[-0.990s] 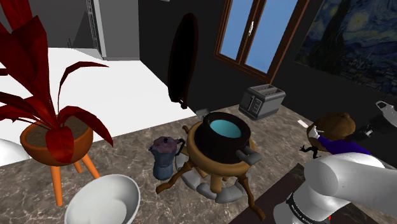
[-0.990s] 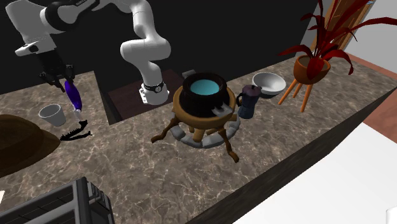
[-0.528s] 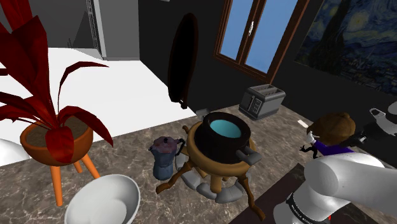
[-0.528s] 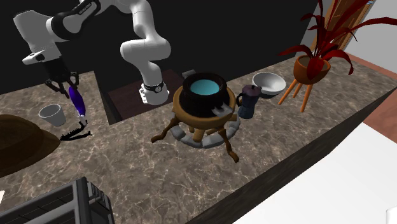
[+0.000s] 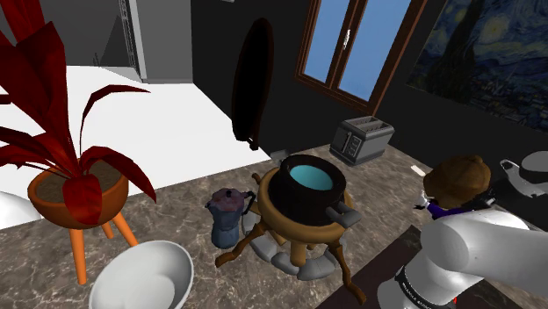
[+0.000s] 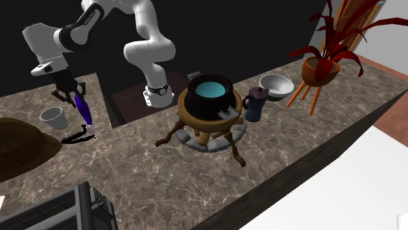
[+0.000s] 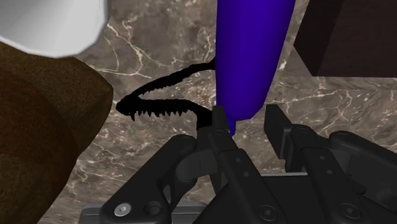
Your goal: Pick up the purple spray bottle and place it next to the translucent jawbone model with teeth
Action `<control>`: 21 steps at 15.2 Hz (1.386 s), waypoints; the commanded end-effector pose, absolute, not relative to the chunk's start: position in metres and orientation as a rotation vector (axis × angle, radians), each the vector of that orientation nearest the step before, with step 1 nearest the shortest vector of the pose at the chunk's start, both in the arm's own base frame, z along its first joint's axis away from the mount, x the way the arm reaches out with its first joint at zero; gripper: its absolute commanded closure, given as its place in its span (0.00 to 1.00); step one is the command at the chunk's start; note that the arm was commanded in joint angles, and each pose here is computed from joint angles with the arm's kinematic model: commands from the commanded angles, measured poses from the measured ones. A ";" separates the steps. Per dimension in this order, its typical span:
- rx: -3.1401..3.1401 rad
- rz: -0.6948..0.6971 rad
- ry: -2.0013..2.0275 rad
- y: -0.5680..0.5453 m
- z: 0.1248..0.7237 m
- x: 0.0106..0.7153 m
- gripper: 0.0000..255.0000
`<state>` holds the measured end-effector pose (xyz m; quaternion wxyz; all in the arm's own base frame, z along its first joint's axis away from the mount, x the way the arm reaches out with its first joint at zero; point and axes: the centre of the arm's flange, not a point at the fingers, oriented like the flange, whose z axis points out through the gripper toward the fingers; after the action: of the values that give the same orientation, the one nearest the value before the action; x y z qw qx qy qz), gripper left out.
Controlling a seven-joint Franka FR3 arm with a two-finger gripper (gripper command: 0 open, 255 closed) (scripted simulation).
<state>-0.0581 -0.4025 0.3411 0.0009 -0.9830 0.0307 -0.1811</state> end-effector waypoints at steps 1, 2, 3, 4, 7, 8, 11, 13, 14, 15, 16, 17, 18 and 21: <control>-3.087 -0.569 0.097 -0.403 0.331 -0.059 1.00; -3.087 -0.569 0.097 -0.403 0.326 -0.059 1.00; -3.087 -0.569 0.097 -0.403 0.320 -0.059 1.00; -3.087 -0.569 0.097 -0.403 0.315 -0.059 1.00; -3.087 -0.569 0.097 -0.403 0.311 -0.059 1.00; -3.087 -0.569 0.097 -0.403 0.311 -0.059 1.00; -3.087 -0.569 0.097 -0.403 0.311 -0.059 1.00; -3.087 -0.569 0.097 -0.402 0.311 -0.059 0.00; -3.087 -0.569 0.097 -0.402 0.311 -0.059 0.00; -3.087 -0.569 0.097 -0.402 0.311 -0.059 0.00; -3.087 -0.569 0.097 -0.402 0.311 -0.059 0.00; -3.087 -0.569 0.097 -0.402 0.311 -0.059 0.00; -3.087 -0.569 0.097 -0.403 0.311 -0.059 0.00; -3.087 -0.569 0.097 -0.402 0.348 -0.073 0.00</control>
<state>-0.0686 -0.4032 0.3375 0.0000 -0.9830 0.0309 -0.1812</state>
